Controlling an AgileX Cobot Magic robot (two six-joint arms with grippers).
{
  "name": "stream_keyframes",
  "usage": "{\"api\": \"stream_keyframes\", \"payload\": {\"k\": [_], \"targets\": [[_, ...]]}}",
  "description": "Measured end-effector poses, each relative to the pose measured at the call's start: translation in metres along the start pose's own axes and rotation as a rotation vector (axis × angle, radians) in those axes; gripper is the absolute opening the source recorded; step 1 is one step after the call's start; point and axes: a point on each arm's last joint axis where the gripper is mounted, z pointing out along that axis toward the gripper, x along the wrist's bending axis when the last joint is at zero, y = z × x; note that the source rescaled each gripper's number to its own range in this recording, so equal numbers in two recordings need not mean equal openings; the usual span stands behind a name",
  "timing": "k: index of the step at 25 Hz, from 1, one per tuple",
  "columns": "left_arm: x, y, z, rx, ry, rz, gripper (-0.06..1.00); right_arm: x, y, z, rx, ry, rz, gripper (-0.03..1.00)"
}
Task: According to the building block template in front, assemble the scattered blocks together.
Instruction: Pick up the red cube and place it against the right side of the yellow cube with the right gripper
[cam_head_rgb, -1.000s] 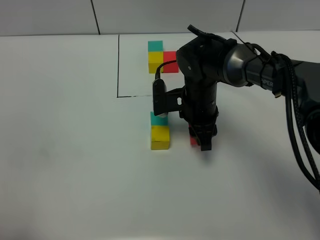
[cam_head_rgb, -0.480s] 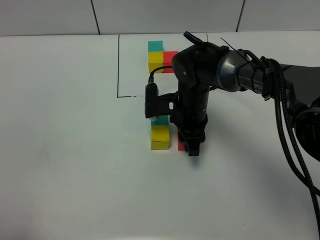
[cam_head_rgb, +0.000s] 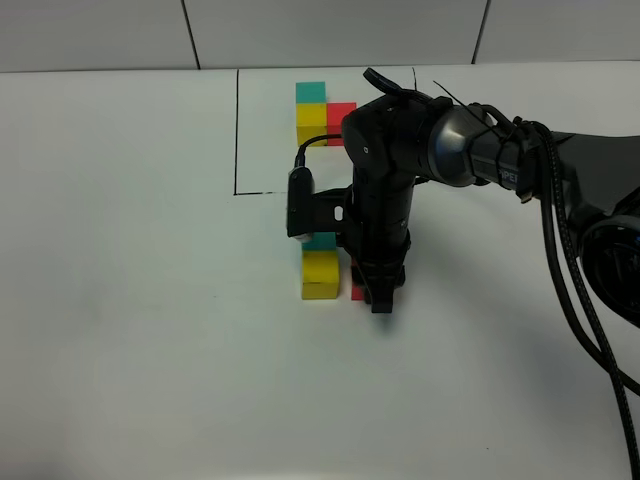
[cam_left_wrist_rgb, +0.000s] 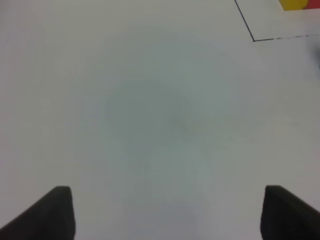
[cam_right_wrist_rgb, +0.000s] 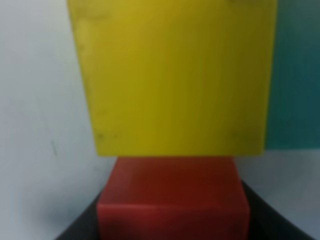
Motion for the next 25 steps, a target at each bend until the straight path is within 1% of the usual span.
{"api": "stream_keyframes", "payload": {"k": [7,19,25], "targets": [[0.0,0.0,0.0,0.0,0.0,0.0,0.81,0.0008,0.0087,0.0001,-0.026,-0.04,-0.02,0.01],[0.0,0.0,0.0,0.0,0.0,0.0,0.81,0.0008,0.0101,0.0,-0.034,-0.039,-0.017,0.01],[0.0,0.0,0.0,0.0,0.0,0.0,0.81,0.0007,0.0103,0.0,-0.037,-0.04,0.015,0.01]]}}
